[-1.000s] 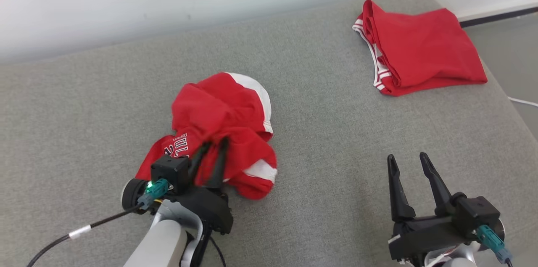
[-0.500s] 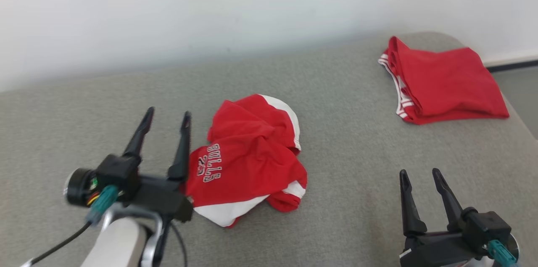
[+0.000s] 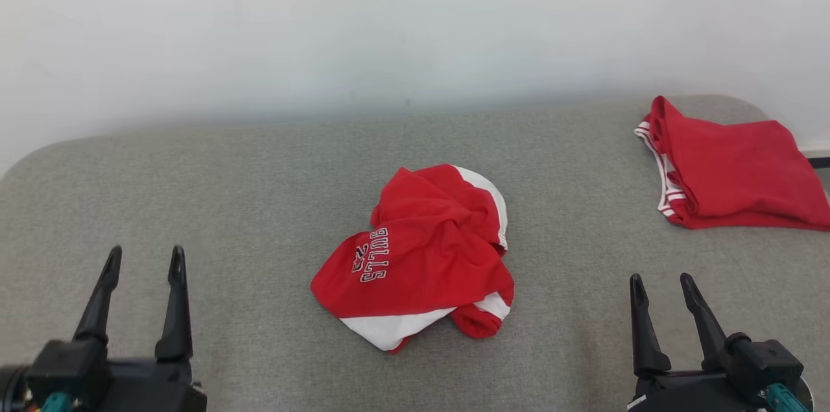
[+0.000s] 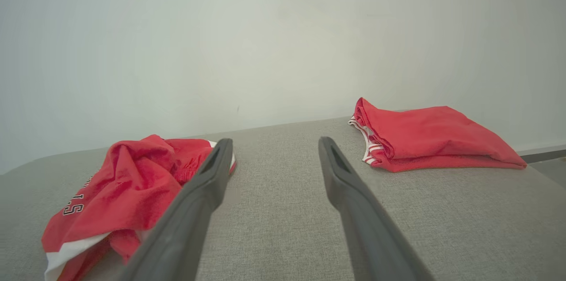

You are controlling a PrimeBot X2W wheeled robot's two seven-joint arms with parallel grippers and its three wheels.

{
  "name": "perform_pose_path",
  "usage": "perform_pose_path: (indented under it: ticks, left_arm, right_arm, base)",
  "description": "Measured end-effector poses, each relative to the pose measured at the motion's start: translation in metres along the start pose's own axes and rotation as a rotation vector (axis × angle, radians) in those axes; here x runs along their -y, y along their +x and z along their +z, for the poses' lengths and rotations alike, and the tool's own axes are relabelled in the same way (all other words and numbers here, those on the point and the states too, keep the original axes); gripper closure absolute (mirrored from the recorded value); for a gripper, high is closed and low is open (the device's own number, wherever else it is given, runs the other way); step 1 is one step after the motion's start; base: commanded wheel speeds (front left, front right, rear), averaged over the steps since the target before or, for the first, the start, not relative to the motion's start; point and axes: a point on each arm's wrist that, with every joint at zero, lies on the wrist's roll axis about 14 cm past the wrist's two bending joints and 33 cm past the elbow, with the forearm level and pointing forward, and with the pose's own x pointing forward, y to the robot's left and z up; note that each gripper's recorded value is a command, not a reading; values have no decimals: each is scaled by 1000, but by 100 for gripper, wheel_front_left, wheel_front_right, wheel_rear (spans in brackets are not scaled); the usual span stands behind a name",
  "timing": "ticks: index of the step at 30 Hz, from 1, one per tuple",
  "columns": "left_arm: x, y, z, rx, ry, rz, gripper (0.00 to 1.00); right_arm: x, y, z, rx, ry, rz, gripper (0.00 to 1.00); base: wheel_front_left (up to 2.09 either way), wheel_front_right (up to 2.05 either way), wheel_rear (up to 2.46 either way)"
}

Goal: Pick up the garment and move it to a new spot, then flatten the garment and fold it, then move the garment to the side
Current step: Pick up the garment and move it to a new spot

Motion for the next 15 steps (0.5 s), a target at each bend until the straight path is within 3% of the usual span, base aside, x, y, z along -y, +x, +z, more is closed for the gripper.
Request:
perform_pose_path:
  ticks: [15]
  left_arm:
    - [-9,-48,-32,-112,-1,74,0]
  right_arm:
    - [-12,3,-3,-8,19,35,0]
  base:
    - [0,0,0]
